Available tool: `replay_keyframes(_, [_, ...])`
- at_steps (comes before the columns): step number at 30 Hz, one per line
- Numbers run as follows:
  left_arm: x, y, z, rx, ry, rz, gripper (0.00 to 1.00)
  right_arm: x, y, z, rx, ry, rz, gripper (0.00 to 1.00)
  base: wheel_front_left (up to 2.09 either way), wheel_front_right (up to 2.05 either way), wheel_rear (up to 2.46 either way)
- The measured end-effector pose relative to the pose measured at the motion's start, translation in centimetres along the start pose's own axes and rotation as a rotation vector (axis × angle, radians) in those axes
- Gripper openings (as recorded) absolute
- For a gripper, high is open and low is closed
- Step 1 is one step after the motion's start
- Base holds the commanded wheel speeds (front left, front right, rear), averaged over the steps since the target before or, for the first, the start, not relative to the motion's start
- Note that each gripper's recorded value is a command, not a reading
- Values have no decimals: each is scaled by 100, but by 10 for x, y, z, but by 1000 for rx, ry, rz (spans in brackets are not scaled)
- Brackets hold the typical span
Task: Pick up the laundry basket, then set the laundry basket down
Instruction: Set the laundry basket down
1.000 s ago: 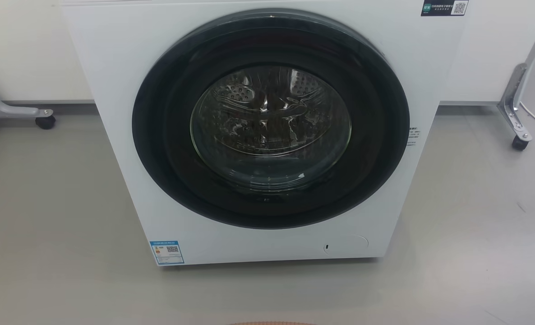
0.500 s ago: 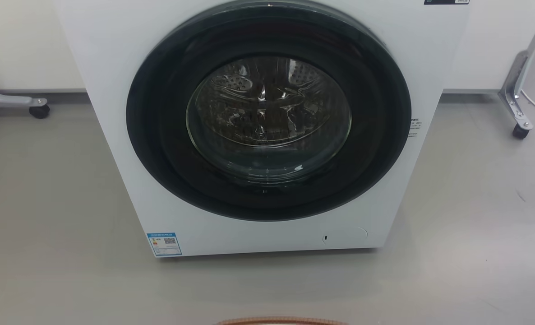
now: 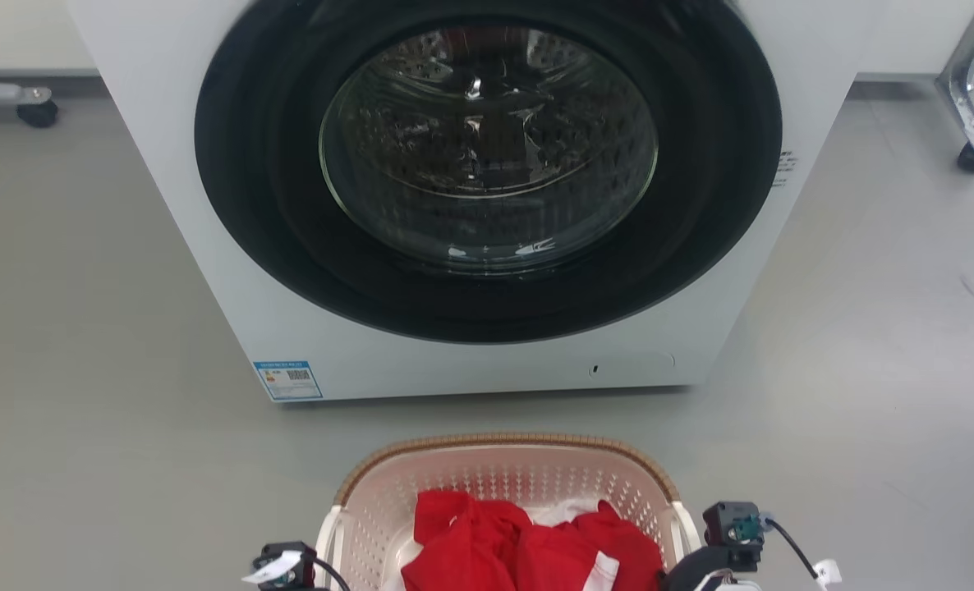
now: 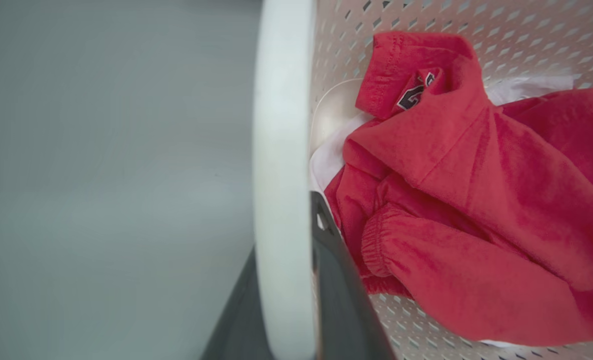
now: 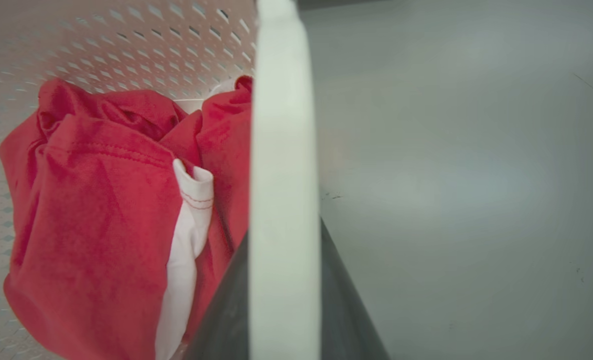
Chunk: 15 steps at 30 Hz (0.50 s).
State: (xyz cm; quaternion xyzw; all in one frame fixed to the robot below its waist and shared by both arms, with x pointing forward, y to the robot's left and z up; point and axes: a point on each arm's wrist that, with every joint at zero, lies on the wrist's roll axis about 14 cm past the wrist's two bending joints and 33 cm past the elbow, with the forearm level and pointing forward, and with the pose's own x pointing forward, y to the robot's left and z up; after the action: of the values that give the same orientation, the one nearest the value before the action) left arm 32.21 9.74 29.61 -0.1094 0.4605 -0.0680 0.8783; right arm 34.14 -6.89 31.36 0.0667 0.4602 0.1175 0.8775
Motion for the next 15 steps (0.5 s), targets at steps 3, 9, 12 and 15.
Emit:
replay_keyframes(3, [9,-1,15,0,-19,0,0,9,-4,16,-12,-19,-6,0,0,0,0])
replay_keyframes(9, [28,0,35,4,-39,-2,0,29,-9,46,-26,-48,-10,0,0,0,0])
replay_keyframes(12, [38,2,43,4,-43,3,0,40,-12,57,-24,-55,-12,0,0,0,0])
replay_keyframes(15, [49,2,53,12,-53,3,0,52,-15,64,-28,-56,-16,0,0,0,0])
